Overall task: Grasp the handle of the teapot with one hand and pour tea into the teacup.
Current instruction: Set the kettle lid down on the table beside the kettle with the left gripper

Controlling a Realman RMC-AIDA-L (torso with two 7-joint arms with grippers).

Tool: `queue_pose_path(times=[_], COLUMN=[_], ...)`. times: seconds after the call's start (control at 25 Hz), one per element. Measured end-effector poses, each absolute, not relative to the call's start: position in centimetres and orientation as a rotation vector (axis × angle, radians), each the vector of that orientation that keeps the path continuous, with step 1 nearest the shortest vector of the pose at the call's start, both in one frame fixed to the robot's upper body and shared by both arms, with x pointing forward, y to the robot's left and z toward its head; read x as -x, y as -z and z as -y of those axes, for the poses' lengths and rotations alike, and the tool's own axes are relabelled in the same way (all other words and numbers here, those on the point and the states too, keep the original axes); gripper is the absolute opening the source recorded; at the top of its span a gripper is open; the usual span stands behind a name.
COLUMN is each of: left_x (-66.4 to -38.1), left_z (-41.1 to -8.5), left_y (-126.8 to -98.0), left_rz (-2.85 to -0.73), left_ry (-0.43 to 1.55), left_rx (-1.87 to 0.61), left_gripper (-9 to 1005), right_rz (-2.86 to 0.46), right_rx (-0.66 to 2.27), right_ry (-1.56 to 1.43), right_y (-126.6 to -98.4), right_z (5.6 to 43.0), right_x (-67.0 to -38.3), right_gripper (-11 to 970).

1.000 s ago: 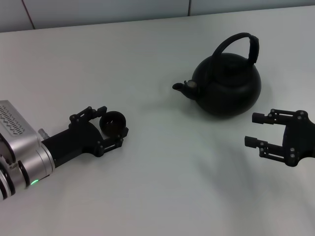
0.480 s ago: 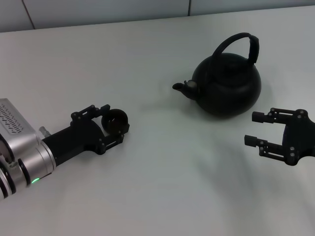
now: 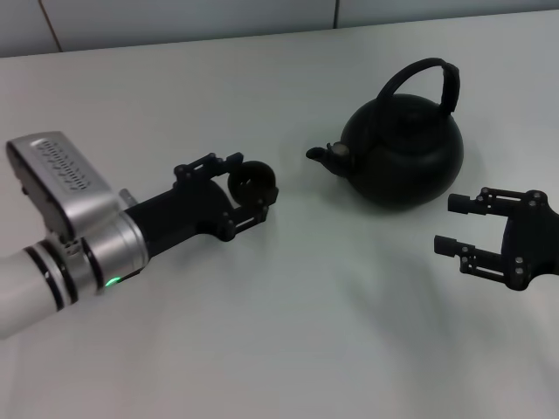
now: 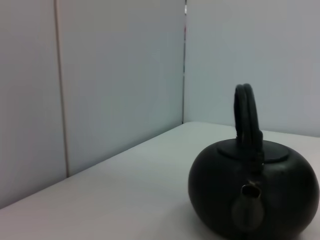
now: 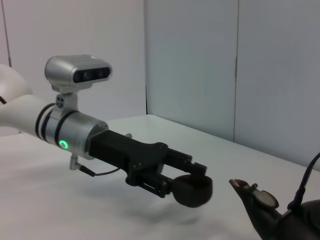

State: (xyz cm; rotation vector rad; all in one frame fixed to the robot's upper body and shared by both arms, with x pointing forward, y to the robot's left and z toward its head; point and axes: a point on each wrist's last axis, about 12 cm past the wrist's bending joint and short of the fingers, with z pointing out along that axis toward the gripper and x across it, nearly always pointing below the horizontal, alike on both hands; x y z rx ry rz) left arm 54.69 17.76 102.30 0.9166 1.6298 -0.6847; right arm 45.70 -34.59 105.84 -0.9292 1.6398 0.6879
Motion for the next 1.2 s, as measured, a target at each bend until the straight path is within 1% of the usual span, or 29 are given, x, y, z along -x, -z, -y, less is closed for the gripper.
queue_pose_path(times=[0.08,0.36,0.48,1.2], left_x=[-54.9,-54.9,-54.8,-54.5], left_z=[-17.1,-16.9,-16.8,-16.4], left_y=[-102.3,-102.0,-101.5,-100.9], left_rz=[-1.63,-1.646,-1.681,-1.722], left_ry=[0.676,0.64,0.602,0.59], left_rx=[-0.933,-0.943,-0.951,-0.93], left_gripper=[692,701,705,729], right_rz=[-1.638,-1.635,-1.633,-1.631], right_rx=[0.93,0.931,0.93,0.93], right_ry=[-0.689,-0.688,-0.685,-0.684], right_y=[-105.8,-105.9,-105.9,-106.0], right_z=[34.6,34.5,34.6,34.6], right_x=[-45.7,-45.8,-45.8,-45.9], right_gripper=[576,576,576,576])
